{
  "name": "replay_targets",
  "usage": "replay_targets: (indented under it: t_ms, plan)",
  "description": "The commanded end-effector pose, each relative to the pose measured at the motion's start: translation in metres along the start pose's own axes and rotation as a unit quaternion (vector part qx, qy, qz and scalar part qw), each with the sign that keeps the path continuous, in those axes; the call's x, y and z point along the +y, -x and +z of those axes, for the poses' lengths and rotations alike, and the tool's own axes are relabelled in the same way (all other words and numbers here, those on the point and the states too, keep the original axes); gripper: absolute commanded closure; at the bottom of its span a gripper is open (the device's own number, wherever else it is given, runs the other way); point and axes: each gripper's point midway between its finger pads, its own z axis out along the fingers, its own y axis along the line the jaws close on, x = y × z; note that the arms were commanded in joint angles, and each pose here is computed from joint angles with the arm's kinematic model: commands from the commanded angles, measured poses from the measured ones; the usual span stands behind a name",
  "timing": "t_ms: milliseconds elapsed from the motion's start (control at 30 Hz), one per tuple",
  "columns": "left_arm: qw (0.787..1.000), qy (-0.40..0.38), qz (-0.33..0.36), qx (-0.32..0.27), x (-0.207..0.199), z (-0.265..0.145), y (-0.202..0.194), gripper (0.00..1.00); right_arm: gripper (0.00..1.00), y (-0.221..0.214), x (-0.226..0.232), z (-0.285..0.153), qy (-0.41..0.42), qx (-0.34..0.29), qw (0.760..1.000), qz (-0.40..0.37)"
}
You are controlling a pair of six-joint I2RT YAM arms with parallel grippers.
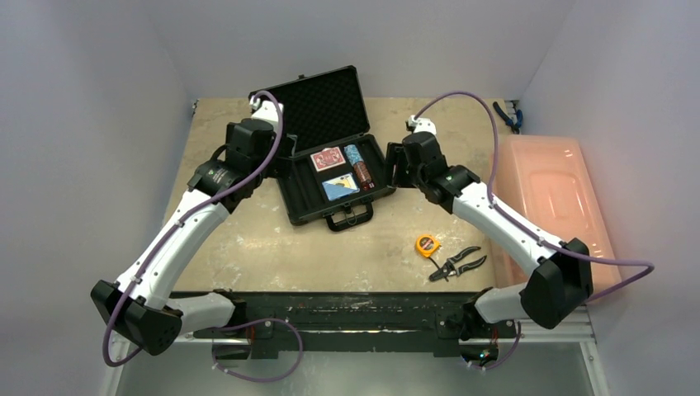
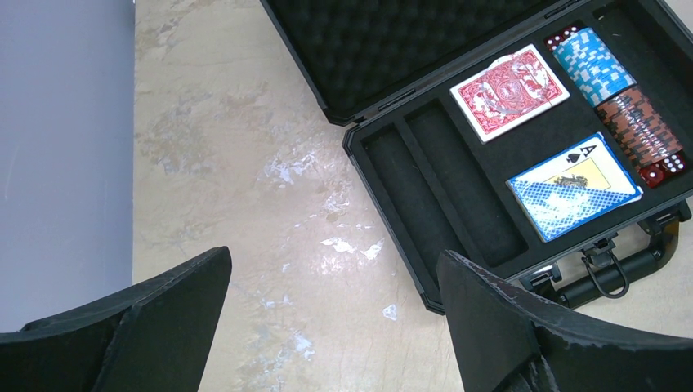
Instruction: Pack up texas hold em set
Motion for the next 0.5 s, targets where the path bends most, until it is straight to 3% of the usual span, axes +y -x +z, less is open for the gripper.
replay_targets:
  t_ms: [0,467]
  plan:
    - [0.999,0.008,-0.011,-0.03,0.007,-0.009,0.015,0.03,1.0,0.045,0.029,-0.003,0.046,-0.05,0.998,0.0]
    - [0.999,0.012,-0.013,-0.036,0.01,-0.013,0.017,0.03,1.0,0.05,0.074,0.023,0.076,-0.006,0.997,-0.031]
